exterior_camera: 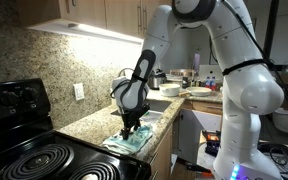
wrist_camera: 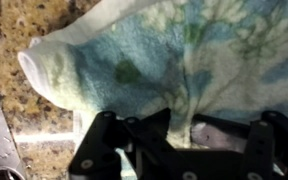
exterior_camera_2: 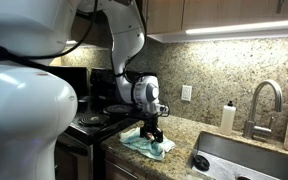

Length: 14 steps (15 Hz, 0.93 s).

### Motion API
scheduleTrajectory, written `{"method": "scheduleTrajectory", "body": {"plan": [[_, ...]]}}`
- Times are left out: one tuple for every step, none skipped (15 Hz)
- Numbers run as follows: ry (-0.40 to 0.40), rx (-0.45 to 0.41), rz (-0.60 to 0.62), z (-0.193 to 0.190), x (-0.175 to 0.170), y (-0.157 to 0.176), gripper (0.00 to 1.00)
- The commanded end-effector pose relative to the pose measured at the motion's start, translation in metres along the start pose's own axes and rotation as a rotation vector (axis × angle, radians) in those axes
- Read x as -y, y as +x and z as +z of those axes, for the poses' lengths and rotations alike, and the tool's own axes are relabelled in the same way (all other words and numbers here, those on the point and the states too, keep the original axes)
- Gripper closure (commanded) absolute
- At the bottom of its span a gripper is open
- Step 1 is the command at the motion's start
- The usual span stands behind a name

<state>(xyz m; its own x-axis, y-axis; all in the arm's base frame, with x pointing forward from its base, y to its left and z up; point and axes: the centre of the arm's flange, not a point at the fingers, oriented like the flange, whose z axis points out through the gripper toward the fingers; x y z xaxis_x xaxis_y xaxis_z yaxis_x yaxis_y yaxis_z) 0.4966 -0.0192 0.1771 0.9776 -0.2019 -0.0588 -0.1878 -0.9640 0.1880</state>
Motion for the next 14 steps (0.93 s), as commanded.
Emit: {"method": "scheduleTrajectory", "body": {"plan": [[-0.119,0.008,0.034,-0.015,0.015,-0.008,0.69],[-0.160,0.019,0.045,-0.019,0.019,-0.010,0.71],[-0.189,0.030,0.048,-0.021,0.023,-0.011,0.71],[-0.221,0.044,0.054,-0.022,0.027,-0.013,0.65],[-0.246,0.059,0.049,-0.023,0.031,-0.013,0.59],[-0.264,0.071,0.045,-0.024,0.034,-0.014,0.52],[-0.278,0.090,0.040,-0.023,0.036,-0.015,0.46],[-0.284,0.108,0.030,-0.021,0.036,-0.016,0.39],[-0.283,0.124,0.024,-0.021,0.036,-0.017,0.33],[-0.272,0.139,0.018,-0.020,0.034,-0.018,0.26],[-0.264,0.148,0.016,-0.019,0.032,-0.018,0.20],[-0.240,0.155,0.004,-0.017,0.030,-0.017,0.15],[-0.206,0.145,-0.006,-0.015,0.027,-0.015,0.07],[-0.180,0.146,-0.009,-0.014,0.024,-0.013,0.03]]}}
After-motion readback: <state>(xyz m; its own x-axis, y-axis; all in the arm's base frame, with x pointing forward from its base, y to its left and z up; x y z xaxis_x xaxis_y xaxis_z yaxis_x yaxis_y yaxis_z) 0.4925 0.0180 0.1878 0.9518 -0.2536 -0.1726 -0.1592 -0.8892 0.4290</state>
